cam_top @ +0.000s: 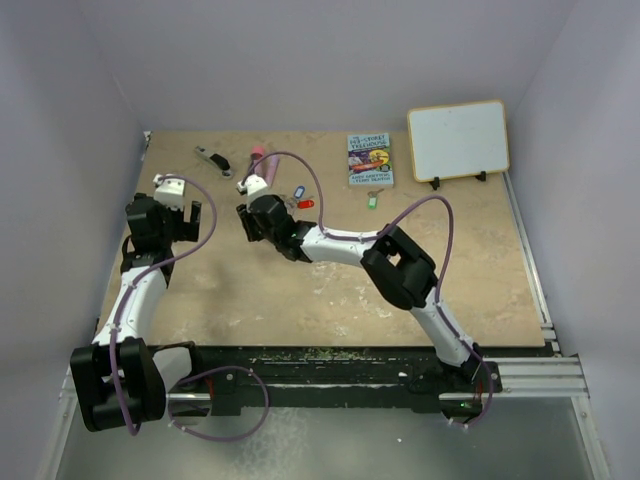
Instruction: Put the keys on the keyring
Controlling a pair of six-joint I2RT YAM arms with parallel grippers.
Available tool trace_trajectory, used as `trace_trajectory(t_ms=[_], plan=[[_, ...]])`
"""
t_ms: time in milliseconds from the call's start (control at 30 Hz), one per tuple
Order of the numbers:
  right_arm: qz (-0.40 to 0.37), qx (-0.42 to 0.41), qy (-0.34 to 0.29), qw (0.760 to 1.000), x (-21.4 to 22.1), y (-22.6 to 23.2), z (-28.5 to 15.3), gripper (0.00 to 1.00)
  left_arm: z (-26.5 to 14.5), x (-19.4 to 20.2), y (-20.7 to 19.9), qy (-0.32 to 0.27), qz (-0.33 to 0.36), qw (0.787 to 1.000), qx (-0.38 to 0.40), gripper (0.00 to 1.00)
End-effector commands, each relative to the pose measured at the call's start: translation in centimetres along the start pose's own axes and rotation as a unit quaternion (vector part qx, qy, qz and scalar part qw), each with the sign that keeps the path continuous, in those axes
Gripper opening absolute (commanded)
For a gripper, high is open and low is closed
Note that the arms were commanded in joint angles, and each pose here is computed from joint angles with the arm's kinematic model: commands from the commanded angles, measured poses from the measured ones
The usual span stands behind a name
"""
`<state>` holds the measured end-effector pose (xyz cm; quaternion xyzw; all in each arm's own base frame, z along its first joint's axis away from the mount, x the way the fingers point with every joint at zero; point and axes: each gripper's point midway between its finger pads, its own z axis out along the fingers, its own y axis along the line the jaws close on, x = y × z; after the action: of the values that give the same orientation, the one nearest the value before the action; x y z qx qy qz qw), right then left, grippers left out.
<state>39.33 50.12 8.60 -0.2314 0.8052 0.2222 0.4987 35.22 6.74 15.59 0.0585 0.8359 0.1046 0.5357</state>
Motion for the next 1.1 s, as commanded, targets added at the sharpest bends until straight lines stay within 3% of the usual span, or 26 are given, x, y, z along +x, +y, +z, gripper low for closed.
trace_trajectory(t_ms=[0,633,1067], plan=[[-0.036,0.021,-0.034,0.999,-2.1,-0.7,-0.2,0.38,0.1,-0.8,0.0,-0.021,-0.016,1.000,0.000,0.98],[-0.077,0.020,-0.015,0.997,0.7,-0.7,3.4,0.38,0.4,-0.5,-0.1,-0.014,-0.018,1.000,0.002,0.98],[-0.088,0.046,-0.037,0.994,0.2,-2.2,3.4,0.02,0.0,-1.1,-1.3,-0.013,-0.010,0.999,0.043,0.98]])
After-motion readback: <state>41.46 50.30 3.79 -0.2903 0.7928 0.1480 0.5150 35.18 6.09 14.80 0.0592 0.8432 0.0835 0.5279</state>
